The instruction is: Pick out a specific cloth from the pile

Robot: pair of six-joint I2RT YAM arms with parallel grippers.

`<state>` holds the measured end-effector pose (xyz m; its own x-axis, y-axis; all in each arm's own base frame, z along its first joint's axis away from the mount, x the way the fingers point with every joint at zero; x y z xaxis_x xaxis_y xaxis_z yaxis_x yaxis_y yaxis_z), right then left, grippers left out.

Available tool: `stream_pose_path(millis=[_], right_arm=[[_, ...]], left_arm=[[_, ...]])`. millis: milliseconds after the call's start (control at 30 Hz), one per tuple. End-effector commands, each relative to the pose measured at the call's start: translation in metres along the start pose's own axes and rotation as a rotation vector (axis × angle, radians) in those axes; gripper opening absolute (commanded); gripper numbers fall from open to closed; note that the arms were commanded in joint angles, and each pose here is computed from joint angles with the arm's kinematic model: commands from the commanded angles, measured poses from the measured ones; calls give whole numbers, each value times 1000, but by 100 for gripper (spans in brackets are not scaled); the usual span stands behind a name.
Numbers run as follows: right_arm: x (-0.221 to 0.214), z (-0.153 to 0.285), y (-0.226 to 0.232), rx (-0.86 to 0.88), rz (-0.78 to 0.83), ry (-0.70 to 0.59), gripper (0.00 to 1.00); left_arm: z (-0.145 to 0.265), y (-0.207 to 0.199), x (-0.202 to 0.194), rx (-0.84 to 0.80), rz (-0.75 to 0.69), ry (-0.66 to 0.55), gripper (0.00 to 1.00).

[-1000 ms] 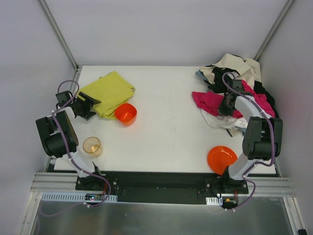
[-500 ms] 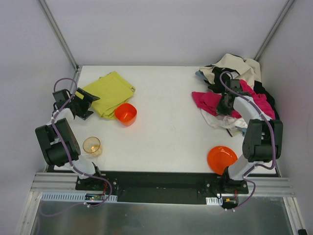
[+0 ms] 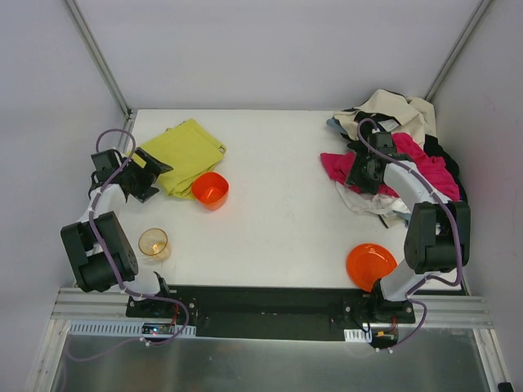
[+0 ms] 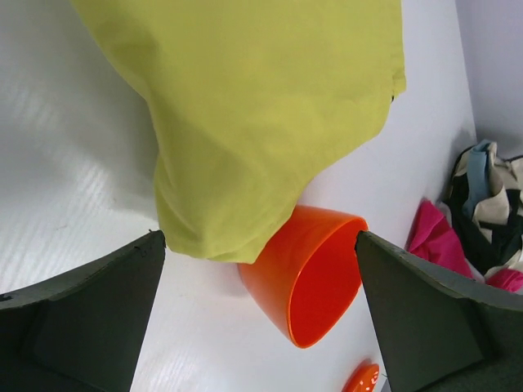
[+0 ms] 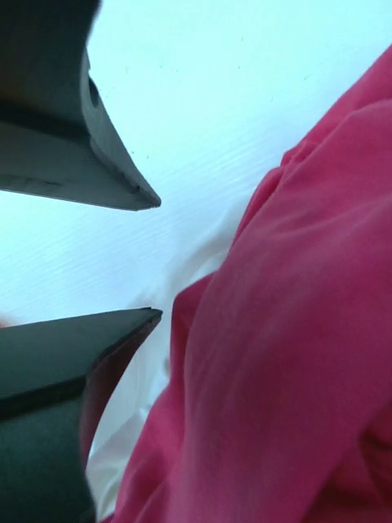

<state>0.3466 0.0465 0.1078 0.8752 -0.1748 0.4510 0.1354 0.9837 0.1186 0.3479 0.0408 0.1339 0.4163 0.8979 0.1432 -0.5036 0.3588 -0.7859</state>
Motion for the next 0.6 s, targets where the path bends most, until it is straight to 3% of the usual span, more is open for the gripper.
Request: stream_pose_path(millis=[0,233,567], right_arm=[[7,12,16,63,32,-48,61],[8,15,28,81,68,-65,90],[13,21,45,137,112,-87,98]], left_arm=[[10,-10,-16,18,-119,18,99],[16,-26,-30,84,-285,4,99],[24,-40,-61,215,-560,-45,99]])
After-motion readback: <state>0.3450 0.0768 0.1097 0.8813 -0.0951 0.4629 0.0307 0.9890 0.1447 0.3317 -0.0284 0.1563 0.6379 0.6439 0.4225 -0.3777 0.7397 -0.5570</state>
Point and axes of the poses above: each gripper's point midway between its finger pads, its own z axis back along the fingers, its own y axis along the line the jaws close on, x = y × z, the point moved 3 cm from there along z, back along the fingers, and after that the axes turned 11 degrees about z, right-handed, at the moved point
